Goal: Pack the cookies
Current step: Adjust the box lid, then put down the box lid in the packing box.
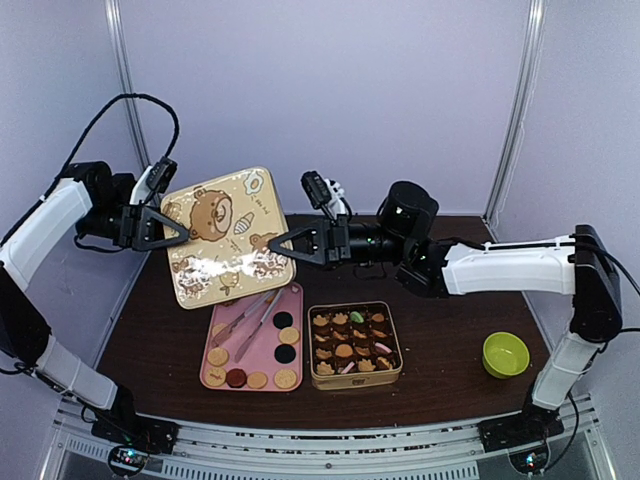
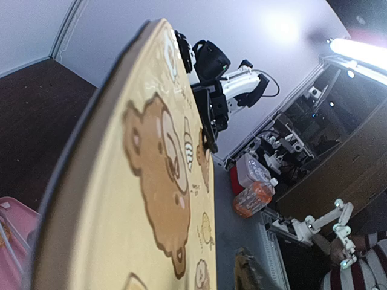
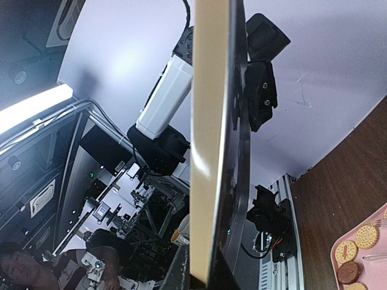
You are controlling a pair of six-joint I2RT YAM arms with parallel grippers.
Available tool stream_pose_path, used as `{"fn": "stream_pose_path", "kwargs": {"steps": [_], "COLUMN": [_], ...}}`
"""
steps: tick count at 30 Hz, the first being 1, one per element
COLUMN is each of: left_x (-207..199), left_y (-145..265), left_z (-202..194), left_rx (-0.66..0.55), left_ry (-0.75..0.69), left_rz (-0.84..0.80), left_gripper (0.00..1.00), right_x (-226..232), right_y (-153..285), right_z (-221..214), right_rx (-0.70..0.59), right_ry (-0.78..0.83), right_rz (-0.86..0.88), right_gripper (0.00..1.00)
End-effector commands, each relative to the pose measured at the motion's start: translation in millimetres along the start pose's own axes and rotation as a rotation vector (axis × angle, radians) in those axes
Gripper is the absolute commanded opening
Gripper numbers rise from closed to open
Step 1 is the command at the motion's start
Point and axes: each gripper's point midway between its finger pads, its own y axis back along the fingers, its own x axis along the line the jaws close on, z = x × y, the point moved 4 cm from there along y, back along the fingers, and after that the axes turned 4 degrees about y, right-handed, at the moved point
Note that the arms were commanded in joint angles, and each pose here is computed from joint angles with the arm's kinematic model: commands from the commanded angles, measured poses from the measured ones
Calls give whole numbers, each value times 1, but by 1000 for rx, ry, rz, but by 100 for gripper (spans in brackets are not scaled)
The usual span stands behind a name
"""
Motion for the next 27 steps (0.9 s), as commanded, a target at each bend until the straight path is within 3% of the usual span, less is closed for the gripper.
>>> {"fn": "stream_pose_path", "kwargs": {"steps": [1, 4, 7, 15, 21, 27], "left_x": [13, 43, 59, 92, 113, 135], "left_y": [1, 10, 22, 25, -7, -43], "left_z": [3, 3, 2, -19, -43, -66], "left_rx": [72, 110, 134, 315, 463, 610], "left_ry": [-24, -25, -47, -136, -162, -239], "left_rz": [109, 361, 561, 765, 715, 677], "left_gripper": [51, 63, 96, 98, 98, 98], "right_x": [-1, -9, -20, -40, -50, -61], "right_y": [11, 26, 45, 116, 170, 192], "right_z": [7, -1, -17, -72, -110, -129], "right_rx": [-49, -83, -103, -215, -317, -347], "right_ry": [-38, -83, -136, -263, -312, -337], "right_rz": [-53, -88, -140, -270, -376, -440], "right_gripper": [0, 0, 0, 0, 0, 0]}}
